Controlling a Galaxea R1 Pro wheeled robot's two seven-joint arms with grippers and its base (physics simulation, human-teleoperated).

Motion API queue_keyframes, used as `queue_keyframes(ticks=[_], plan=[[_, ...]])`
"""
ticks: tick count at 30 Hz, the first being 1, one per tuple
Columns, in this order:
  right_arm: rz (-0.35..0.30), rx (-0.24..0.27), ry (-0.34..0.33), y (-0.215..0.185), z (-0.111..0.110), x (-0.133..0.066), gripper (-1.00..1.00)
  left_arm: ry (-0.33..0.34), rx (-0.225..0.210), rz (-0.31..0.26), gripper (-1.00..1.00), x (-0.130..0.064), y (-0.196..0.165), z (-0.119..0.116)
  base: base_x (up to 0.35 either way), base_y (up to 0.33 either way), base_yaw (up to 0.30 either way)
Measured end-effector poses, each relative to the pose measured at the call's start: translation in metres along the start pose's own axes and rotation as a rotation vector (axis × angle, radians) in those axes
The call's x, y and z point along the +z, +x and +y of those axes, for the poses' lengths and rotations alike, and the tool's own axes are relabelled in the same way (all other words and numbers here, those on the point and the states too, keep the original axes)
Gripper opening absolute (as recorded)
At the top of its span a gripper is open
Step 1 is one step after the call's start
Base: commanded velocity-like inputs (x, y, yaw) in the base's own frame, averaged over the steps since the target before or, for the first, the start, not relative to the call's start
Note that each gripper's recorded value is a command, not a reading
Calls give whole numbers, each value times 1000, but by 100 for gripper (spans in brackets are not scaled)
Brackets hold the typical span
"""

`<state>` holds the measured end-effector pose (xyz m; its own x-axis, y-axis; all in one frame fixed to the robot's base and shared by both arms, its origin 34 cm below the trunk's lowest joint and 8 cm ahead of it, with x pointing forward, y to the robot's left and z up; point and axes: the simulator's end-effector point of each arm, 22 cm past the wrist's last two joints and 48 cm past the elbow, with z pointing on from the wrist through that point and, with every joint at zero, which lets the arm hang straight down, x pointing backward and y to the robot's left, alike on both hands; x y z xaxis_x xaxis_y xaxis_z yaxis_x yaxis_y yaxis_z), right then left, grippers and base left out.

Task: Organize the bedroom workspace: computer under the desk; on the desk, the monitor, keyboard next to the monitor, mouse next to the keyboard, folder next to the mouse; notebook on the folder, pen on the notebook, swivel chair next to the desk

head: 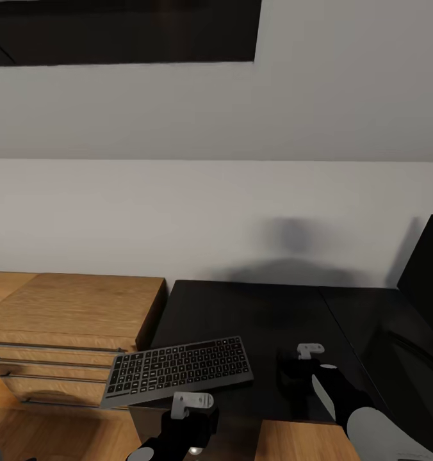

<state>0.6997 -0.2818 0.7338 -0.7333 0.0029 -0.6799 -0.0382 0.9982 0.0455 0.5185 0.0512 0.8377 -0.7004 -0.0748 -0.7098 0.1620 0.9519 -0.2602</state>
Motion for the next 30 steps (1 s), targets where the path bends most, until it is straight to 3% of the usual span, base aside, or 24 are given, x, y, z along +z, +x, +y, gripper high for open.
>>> queue_keyframes(ticks=[23,25,30], plan=[[-16,-1,-1,-23,1,-25,100,0,0,2,100,-22,-18,-8,0,0,0],[-107,-15,-23,-58,6,-32,100,-1,0,6,100,-23,-18,-9,0,0,0],[-214,-35,-27,-90,7,-52,100,-2,0,9,100,-27,-20,-10,0,0,0]])
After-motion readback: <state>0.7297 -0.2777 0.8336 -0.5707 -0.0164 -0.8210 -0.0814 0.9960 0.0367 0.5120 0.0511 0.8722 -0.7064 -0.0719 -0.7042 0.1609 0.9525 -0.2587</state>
